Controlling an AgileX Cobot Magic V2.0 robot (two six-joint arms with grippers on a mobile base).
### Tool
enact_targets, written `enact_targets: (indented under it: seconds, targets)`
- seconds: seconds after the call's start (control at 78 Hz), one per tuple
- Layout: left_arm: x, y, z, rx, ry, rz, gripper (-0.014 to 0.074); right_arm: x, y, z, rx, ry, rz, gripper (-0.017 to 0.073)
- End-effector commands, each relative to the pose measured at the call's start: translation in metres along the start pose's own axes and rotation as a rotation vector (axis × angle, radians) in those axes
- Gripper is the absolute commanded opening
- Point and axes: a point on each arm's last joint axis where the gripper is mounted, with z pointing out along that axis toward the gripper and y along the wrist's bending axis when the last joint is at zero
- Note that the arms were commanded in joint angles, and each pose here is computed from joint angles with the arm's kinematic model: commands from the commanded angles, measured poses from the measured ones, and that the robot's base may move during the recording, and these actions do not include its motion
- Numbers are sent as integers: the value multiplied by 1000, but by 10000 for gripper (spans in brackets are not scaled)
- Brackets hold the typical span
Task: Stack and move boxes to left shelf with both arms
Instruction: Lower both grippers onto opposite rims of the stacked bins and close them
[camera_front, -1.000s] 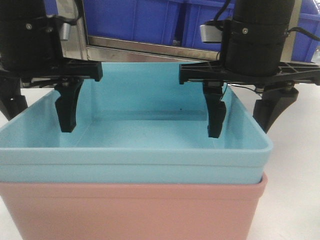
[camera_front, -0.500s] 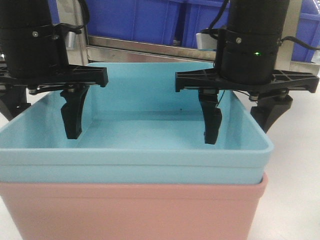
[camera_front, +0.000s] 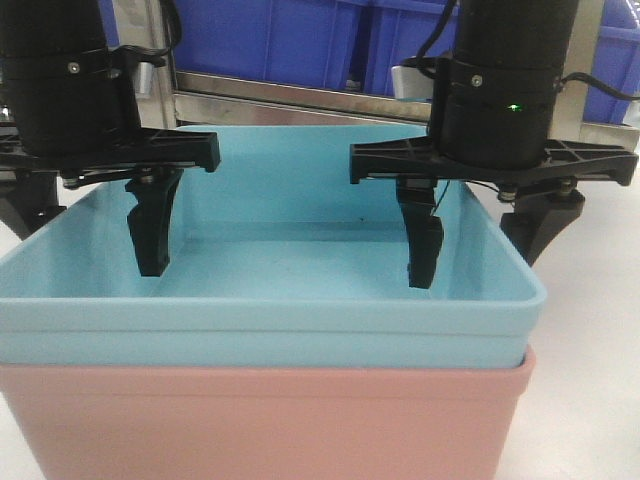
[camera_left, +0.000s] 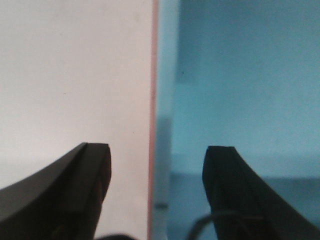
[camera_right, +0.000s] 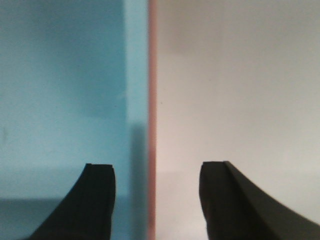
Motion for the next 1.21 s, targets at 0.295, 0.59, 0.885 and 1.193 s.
enact_targets:
  seconds: [0.295, 0.59, 0.885, 1.193]
  targets:
    - [-2, -6, -23, 52, -72, -2, 312, -4, 1, -21, -35, -60, -12, 416]
    - [-2, -6, -22, 51, -70, -2, 91, -3, 0, -21, -31, -55, -13, 207]
    - [-2, -6, -22, 51, -70, -2, -3, -3, 1, -21, -33, -58, -13, 53]
    - [-2, -6, -22, 50, -63, -3, -3, -2, 0, -21, -26, -47, -13, 53]
